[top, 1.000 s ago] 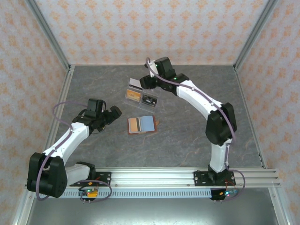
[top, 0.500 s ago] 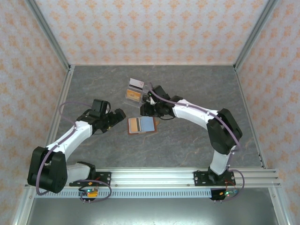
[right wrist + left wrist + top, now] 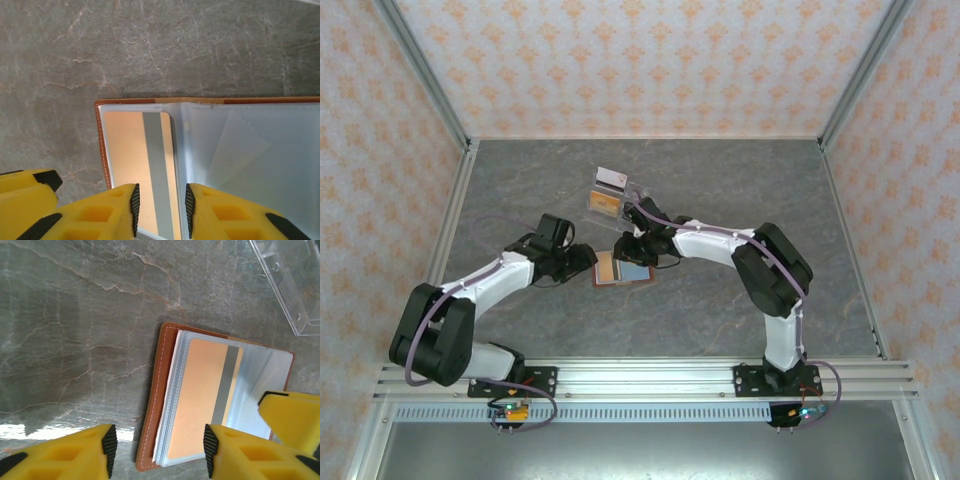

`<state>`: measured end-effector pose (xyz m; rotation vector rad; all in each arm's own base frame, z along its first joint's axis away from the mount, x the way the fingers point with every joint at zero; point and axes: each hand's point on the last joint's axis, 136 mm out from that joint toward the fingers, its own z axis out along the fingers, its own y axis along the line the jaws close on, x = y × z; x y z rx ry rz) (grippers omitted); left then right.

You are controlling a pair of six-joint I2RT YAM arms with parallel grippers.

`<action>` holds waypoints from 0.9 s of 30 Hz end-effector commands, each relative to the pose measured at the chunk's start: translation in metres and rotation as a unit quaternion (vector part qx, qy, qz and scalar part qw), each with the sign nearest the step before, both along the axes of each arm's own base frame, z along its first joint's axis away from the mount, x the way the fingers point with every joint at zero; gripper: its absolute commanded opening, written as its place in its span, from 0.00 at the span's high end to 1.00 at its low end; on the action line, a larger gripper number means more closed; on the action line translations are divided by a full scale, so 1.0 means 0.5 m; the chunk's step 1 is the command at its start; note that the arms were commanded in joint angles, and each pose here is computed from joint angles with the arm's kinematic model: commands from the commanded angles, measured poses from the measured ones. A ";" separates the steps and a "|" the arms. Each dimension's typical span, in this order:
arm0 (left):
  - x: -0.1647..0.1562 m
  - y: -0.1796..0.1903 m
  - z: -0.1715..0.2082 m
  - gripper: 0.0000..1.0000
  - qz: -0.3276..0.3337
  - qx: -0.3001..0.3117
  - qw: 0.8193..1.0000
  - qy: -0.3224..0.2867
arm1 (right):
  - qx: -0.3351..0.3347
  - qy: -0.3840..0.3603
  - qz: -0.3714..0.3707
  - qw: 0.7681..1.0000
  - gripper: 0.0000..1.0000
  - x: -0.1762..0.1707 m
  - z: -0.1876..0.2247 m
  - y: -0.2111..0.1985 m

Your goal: Take the credit cards out of the card holder

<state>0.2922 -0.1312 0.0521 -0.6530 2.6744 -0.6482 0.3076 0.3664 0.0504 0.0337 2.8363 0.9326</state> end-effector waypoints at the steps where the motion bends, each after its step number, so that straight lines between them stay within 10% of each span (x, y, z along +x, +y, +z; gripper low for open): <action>1: 0.029 -0.023 0.022 0.55 -0.007 -0.012 1.000 -0.023 | 0.006 0.001 -0.013 1.000 0.70 0.017 -0.002 0.014; 27: 0.042 -0.055 -0.045 0.88 -0.023 -0.019 0.999 0.014 | -0.007 0.016 0.008 1.000 0.86 0.009 -0.029 0.018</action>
